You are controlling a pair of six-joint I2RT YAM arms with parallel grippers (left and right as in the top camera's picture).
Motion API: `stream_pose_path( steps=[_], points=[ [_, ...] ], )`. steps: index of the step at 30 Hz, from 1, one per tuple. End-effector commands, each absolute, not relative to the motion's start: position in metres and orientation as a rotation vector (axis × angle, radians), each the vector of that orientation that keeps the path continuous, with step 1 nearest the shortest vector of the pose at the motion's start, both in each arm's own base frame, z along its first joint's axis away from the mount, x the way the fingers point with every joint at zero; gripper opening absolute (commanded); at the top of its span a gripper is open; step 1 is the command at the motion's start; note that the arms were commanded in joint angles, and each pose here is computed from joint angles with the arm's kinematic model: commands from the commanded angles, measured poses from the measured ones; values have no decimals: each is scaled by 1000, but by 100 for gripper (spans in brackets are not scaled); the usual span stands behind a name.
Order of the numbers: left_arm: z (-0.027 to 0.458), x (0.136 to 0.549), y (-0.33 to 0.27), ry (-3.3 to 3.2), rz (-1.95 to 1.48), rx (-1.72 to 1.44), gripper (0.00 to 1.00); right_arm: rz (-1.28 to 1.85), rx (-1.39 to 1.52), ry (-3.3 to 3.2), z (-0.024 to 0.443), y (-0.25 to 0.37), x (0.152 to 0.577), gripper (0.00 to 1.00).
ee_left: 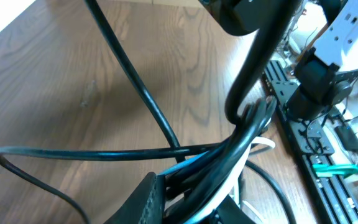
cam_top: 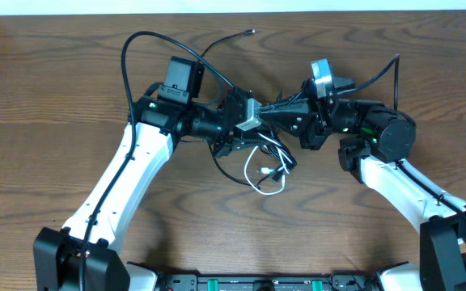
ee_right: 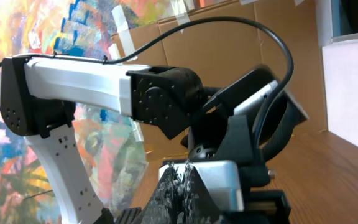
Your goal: Untangle cables
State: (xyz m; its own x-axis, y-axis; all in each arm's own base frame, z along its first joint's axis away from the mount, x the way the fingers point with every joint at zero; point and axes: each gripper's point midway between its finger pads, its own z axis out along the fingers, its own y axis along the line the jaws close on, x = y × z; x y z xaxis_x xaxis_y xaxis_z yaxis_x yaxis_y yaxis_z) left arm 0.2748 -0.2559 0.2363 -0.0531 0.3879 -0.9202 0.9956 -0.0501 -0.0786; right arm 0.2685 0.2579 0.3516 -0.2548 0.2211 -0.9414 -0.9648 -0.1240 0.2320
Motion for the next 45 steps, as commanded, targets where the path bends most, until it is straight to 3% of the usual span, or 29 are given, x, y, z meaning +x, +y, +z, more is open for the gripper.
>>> stream_pose_path(
  steps=[1,9,16,18,21,34,41,45],
  points=[
    [239,266,-264,1476,-1134,1540,11,1546,-999,1089,366,259,260,2],
    [239,266,-264,1476,-1134,1540,8,1546,-999,1089,366,259,260,4],
    [221,281,-257,1579,-983,1562,7,1537,-990,1095,366,256,263,36],
    [218,284,-255,1596,-955,1564,8,1530,-984,1097,366,254,265,57],
    [216,302,-246,1686,-895,1487,7,1519,-975,1102,366,250,269,99],
    [252,403,-154,2008,-941,638,8,1600,-774,1406,331,242,313,99],
    [259,414,-142,2074,-1036,382,8,1624,-697,1485,320,247,322,99],
    [257,416,-147,2116,-1048,299,7,1567,-861,1390,319,262,304,99]
  ],
)
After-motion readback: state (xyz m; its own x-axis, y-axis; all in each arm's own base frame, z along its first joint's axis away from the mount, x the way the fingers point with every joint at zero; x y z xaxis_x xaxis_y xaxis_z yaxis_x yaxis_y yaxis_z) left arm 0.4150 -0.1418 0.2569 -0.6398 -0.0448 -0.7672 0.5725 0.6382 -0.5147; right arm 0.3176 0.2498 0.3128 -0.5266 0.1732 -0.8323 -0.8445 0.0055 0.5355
